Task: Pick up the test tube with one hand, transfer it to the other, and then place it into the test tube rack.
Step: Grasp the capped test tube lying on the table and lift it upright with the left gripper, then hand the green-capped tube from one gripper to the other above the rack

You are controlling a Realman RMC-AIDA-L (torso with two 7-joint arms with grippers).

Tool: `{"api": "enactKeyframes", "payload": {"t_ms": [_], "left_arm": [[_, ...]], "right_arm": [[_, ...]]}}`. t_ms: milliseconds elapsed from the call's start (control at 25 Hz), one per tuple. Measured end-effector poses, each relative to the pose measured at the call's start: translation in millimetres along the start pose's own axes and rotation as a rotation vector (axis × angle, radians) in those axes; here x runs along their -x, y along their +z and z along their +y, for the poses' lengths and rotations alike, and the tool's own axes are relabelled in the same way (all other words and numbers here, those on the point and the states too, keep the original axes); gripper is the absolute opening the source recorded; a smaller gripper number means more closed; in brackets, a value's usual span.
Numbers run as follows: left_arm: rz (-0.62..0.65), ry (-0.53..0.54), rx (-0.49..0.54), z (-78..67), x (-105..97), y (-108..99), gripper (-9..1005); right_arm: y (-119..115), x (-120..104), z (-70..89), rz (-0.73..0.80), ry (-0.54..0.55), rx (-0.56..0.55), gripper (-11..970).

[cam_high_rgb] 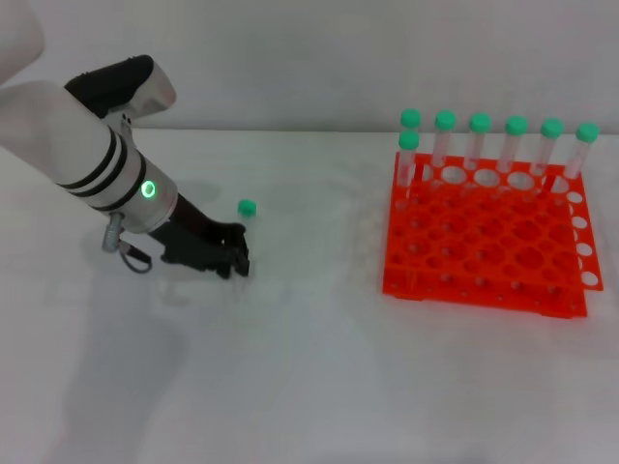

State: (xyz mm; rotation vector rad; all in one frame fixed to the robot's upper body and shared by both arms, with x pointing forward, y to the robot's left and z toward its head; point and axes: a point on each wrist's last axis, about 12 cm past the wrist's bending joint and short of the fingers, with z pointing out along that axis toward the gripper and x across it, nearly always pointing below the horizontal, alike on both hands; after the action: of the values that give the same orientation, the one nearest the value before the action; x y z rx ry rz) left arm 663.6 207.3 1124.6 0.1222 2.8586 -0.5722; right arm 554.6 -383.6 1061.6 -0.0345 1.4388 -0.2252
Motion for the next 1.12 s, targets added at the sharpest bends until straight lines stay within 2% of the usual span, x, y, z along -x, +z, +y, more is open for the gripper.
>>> {"api": "enactKeyframes", "payload": {"t_ms": [160, 360, 400, 560, 680, 800, 880, 1120], "left_arm": [[-0.123, 0.015, -0.064, 7.5, 6.0, 0.2, 185], [-0.416, 0.024, -0.221, 27.8, 9.7, -3.0, 186], [-0.512, 0.019, -0.269, 34.7, 7.9, -4.8, 186], [-0.755, 0.014, -0.348, 53.1, -3.5, -9.2, 186], [-0.947, 0.069, -0.385, 59.4, -19.7, -10.2, 186], [-1.081, 0.202, -0.398, 54.0, -38.9, -6.9, 185], [-1.154, 0.33, -0.397, 45.9, -53.8, -2.2, 185], [-1.166, 0.474, -0.405, 15.9, -76.5, 26.0, 185]], "right_arm": [[-2.1, -0.6, -0.6, -0.001, 0.006, -0.002, 850], [-3.8, -1.7, -2.5, 0.0, 0.063, -0.024, 849], [-5.4, -2.8, -3.8, 0.003, 0.1, -0.032, 849], [-9.1, -4.8, -3.4, 0.018, 0.232, 0.014, 849], [-11.0, -5.0, -0.9, 0.034, 0.303, 0.083, 849], [-17.0, 0.9, 0.3, 0.029, 0.41, 0.213, 849], [-20.3, 6.6, 1.1, 0.015, 0.45, 0.293, 849], [-32.8, 35.5, 13.2, -0.059, 0.509, 0.673, 766]]}}
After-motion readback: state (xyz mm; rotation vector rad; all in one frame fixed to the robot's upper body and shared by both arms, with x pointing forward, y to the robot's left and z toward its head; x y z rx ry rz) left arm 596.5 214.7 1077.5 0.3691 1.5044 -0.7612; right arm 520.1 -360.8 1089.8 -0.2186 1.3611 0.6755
